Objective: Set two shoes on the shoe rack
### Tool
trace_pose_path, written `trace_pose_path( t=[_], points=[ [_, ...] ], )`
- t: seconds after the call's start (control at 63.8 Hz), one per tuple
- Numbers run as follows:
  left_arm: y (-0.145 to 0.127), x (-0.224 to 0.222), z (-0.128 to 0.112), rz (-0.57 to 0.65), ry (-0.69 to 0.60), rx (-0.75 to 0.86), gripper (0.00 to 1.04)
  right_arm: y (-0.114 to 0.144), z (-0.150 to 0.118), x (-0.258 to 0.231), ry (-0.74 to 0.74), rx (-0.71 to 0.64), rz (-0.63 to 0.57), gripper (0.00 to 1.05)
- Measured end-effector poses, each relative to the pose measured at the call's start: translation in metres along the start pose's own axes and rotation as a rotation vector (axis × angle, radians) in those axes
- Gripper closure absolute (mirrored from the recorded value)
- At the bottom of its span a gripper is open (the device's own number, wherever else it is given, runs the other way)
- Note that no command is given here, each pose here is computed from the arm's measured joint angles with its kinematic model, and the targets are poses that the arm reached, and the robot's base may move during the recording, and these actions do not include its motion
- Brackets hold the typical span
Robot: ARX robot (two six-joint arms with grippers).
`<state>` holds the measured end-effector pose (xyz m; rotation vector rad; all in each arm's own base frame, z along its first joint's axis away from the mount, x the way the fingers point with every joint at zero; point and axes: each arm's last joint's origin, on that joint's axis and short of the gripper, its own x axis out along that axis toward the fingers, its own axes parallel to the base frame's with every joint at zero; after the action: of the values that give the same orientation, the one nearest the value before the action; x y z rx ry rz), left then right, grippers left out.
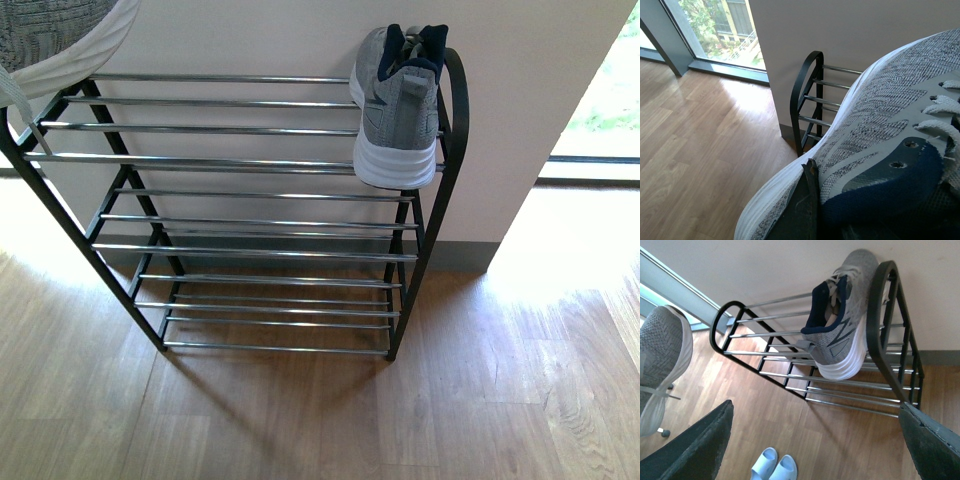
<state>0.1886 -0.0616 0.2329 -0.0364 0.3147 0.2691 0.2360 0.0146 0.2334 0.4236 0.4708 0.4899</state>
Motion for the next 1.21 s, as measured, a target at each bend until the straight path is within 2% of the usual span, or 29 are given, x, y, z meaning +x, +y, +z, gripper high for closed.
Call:
trace_pose_path(
  t=[0.11, 0.235, 0.267, 0.345, 0.439, 0.533, 0.8, 1.208],
  points=[
    [0.0, 0.0, 0.0, 0.0, 0.0, 0.0, 1.03, -0.014, 0.002, -0.021, -0.071, -0.052, 0.012, 0.09],
    [0.0, 0.0, 0.0, 0.0, 0.0, 0.0, 1.03, -0.018, 0.003, -0.026, -0.091, -0.066, -0.006, 0.09],
    [0.0, 0.0, 0.0, 0.0, 0.0, 0.0, 1.03, -0.018, 0.002, -0.025, -0.122, -0.107, -0.045, 0.11],
    [0.0, 0.0, 0.0, 0.0, 0.0, 0.0, 1.03, -0.017, -0.009, -0.025, -0.332, -0.293, -0.284, 0.25],
    [0.0, 0.0, 0.0, 0.0, 0.0, 0.0, 1.03, -0.013, -0.023, -0.032, -0.466, -0.367, -0.464, 0.41],
    [0.0, 0.0, 0.0, 0.0, 0.0, 0.0, 1.03, -0.009, -0.035, -0.036, -0.48, -0.389, -0.489, 0.54],
    [0.0, 0.0, 0.0, 0.0, 0.0, 0.0, 1.03, -0.008, -0.065, -0.049, -0.467, -0.413, -0.49, 1.02],
    [0.0, 0.0, 0.0, -0.001, 0.0, 0.0, 1.03, -0.006, -0.092, -0.065, -0.464, -0.415, -0.493, 1.03]
  ],
)
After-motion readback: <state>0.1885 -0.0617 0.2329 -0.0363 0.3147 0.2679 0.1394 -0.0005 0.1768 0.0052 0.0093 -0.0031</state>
